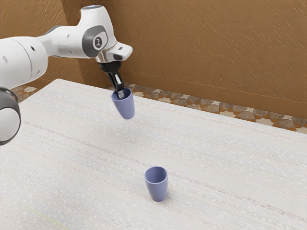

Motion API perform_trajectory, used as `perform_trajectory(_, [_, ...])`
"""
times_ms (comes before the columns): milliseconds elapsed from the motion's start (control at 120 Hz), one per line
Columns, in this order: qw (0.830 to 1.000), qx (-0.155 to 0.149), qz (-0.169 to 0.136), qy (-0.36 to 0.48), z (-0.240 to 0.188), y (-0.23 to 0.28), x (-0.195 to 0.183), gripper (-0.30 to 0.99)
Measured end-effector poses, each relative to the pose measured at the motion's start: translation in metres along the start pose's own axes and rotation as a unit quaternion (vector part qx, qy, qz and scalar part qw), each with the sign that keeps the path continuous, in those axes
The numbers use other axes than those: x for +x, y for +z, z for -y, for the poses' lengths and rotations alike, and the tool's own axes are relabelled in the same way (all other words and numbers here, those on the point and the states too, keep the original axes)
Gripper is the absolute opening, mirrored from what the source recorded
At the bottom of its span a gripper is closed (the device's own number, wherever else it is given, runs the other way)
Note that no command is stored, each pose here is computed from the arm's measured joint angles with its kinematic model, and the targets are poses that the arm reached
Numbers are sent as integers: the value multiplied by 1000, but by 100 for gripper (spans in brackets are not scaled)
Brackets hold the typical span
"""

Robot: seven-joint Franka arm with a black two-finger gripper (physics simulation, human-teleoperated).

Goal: Place the left cup onto the right cup

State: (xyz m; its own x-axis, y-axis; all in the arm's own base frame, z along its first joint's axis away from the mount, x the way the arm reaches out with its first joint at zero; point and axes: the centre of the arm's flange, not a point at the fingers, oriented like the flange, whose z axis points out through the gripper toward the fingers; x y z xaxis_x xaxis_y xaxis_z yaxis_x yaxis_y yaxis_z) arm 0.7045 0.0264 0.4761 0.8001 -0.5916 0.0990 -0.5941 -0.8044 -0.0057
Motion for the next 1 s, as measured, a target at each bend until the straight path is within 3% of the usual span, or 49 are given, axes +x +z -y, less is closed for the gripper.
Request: perform_trajectory(1000, [997,-25,13,74,-113,-7,21,-9])
